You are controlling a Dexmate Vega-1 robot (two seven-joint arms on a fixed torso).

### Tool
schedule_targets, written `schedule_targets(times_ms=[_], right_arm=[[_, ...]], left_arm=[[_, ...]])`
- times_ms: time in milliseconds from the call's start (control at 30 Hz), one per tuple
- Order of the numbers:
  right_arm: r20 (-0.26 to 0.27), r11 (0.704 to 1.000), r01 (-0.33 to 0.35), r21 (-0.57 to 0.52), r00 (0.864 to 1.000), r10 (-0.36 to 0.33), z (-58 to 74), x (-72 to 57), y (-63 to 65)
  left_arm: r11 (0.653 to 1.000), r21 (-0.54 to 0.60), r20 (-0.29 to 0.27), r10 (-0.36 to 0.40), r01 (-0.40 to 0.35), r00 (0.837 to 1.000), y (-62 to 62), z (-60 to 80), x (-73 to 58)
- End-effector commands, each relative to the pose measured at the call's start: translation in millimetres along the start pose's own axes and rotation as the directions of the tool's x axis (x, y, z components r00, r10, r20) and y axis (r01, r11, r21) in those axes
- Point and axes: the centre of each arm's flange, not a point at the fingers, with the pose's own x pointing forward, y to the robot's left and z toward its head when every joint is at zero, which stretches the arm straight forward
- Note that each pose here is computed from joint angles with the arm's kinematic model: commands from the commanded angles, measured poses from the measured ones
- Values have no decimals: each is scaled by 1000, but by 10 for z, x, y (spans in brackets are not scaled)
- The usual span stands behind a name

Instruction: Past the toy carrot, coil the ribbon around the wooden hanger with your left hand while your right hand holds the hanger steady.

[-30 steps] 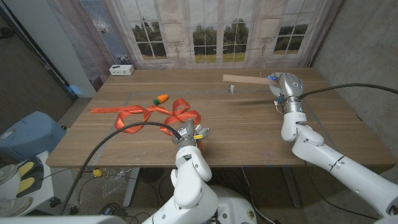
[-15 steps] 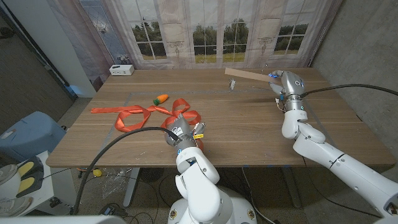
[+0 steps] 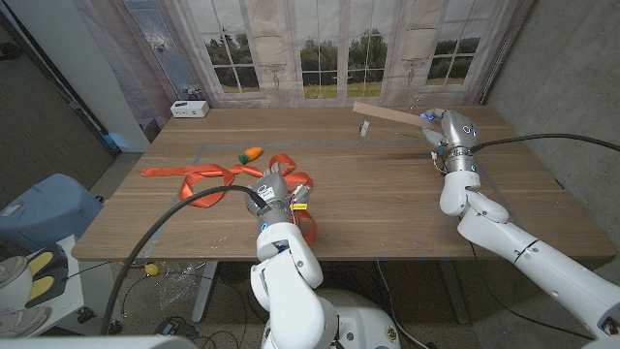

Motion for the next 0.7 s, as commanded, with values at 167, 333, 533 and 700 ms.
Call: schedule_targets(times_ms=[167, 333, 533, 700], right_arm=[[-32, 999, 16, 28, 999, -15, -64, -33, 28], [-27, 999, 17, 31, 999, -16, -54, -27, 26], [-21, 999, 26, 37, 999, -25, -62, -6, 7], [-10, 999, 28, 36, 1000, -28, -64, 15, -1]], left_arm=[[978, 158, -9, -136, 136, 991, 228, -109, 54], [993, 62, -89, -98, 104, 991, 167, -106, 6], [998, 32, -200, -40, 47, 979, 71, -60, -82], [997, 17, -285, -61, 69, 957, 23, -23, -87]])
